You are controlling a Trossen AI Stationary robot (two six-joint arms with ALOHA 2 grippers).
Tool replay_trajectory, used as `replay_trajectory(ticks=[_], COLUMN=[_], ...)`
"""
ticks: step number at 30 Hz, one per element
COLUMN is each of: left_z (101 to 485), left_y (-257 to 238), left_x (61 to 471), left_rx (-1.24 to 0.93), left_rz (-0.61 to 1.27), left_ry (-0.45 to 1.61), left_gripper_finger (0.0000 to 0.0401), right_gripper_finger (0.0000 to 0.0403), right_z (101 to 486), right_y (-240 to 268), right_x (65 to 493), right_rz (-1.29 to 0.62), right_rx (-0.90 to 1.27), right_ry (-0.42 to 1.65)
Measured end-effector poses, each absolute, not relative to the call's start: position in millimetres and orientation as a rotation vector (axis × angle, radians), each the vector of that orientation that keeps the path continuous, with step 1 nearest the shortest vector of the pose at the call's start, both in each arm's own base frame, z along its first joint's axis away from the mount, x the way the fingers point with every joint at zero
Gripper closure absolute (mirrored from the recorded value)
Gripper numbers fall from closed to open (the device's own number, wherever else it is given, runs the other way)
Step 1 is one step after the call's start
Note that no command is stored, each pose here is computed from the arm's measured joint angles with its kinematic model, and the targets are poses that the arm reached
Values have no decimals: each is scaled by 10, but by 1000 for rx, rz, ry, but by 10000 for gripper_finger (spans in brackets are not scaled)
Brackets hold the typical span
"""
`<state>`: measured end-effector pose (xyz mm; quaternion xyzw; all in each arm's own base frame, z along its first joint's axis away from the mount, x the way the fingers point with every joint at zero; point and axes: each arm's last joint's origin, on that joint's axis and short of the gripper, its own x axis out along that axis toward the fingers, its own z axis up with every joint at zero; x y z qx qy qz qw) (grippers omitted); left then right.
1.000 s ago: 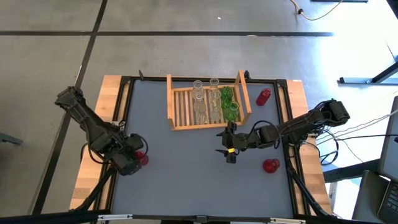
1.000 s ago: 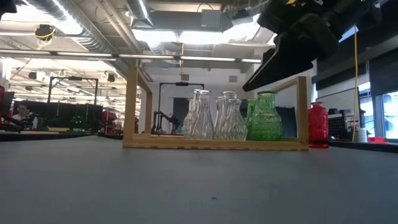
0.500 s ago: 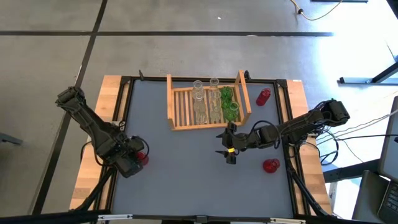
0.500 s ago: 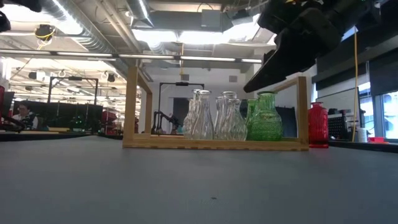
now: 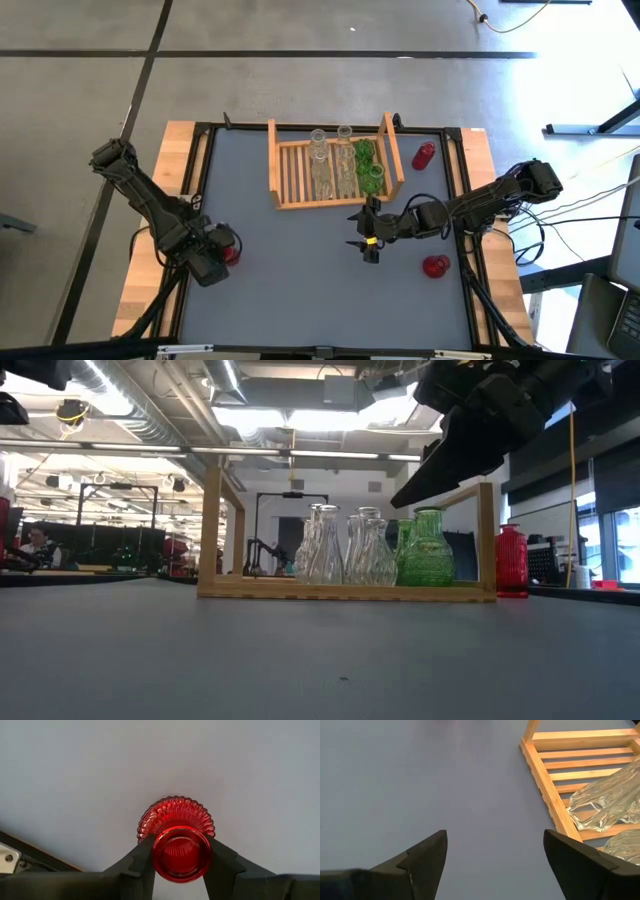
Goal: Sort vases onto shelf
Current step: Put the red vase on the shelf
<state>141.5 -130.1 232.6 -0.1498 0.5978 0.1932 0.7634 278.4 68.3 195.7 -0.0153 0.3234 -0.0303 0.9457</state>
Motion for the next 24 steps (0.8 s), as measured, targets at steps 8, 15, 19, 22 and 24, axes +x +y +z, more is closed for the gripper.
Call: replay_trajectory(ticks=[8,15,19,22,24], left_z=[2462,2746,2889,2981,3040], left_y=[-1334,-1373,-1343,-1287,-1237], left_x=[1479,1630,1786,1936,2033], left_rx=[-286,-275,-259,-238,-220], left_rz=[377,281,201,136,94], left_ry=[1227,1100,1024,954,909], left_gripper_finger=[285,282,282,282,281], right_gripper_finger=[89,89,89,89,89], right_z=[1959,1958,1959,1958,1958], right_y=[672,672,672,672,672], right_x=[2784,2784,2784,2784,2784], right_rz=[-105,-106,-106,-106,-106], right_rx=[-18,-15,-15,-15,-15], right_ry=[651,651,651,651,651])
